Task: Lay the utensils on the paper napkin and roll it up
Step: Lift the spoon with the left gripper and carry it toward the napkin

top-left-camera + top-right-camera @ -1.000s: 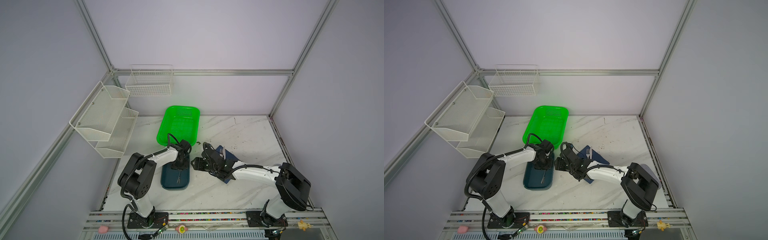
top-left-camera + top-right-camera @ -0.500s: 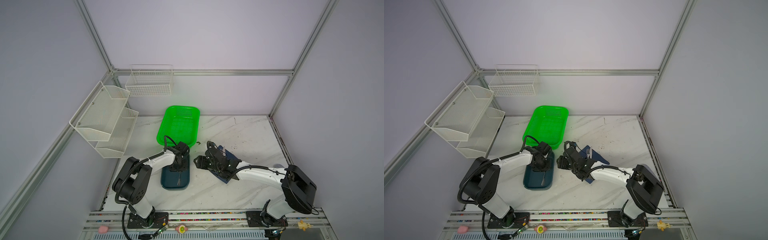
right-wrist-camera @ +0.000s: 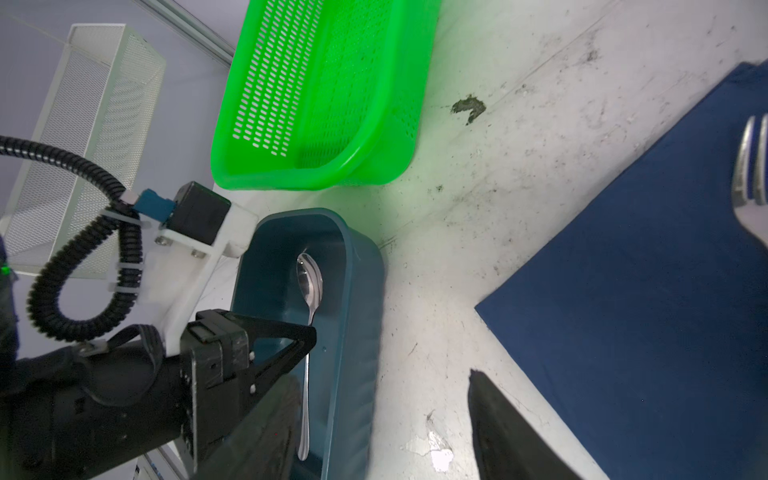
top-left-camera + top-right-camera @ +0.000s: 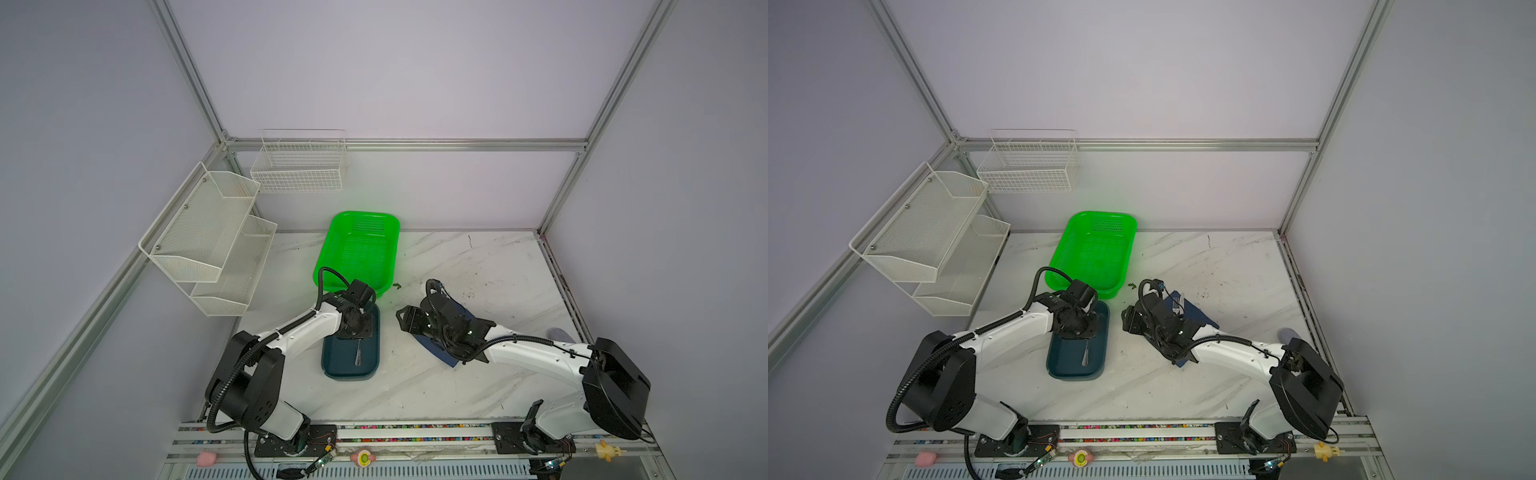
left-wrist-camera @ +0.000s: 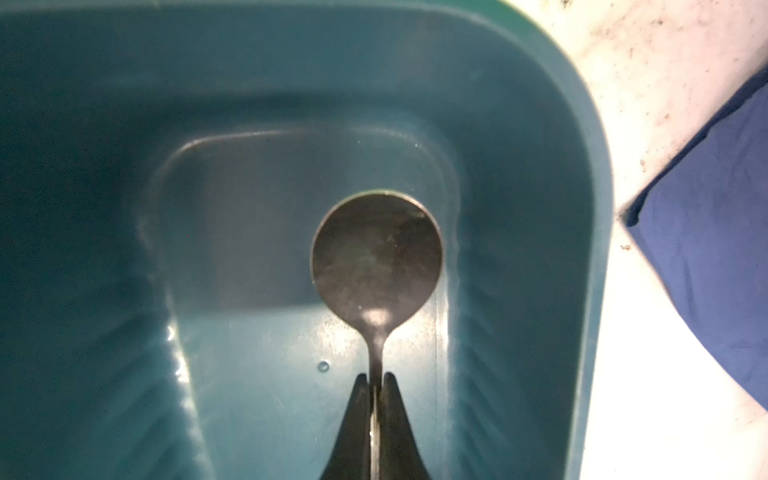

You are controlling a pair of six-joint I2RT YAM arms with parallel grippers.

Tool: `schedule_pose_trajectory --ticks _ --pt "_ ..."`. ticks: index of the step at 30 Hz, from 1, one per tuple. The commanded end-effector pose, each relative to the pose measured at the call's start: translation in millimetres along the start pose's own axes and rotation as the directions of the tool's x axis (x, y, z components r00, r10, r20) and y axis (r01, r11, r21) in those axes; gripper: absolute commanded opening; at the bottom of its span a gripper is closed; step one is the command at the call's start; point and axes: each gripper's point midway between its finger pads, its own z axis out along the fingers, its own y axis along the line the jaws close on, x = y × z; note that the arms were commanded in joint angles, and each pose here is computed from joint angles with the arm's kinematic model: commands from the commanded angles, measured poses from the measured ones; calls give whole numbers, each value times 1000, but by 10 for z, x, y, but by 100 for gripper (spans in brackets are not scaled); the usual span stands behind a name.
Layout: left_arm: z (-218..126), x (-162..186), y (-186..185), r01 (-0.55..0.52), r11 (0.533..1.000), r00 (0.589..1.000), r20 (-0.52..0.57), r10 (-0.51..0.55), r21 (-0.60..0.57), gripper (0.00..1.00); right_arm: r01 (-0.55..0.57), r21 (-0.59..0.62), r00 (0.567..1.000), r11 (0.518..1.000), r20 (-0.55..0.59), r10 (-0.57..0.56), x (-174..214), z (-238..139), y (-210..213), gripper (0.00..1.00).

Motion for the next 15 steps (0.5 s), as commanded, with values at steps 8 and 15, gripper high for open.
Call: schedule_pose_trajectory --ticks 8,15 --pt "-377 -68 -61 15 999 999 41 -16 48 0 -58 32 998 998 -19 58 -6 25 -142 67" --pt "-717 -200 -295 -23 985 995 97 6 173 0 -68 61 998 996 -6 68 -89 -32 -219 67"
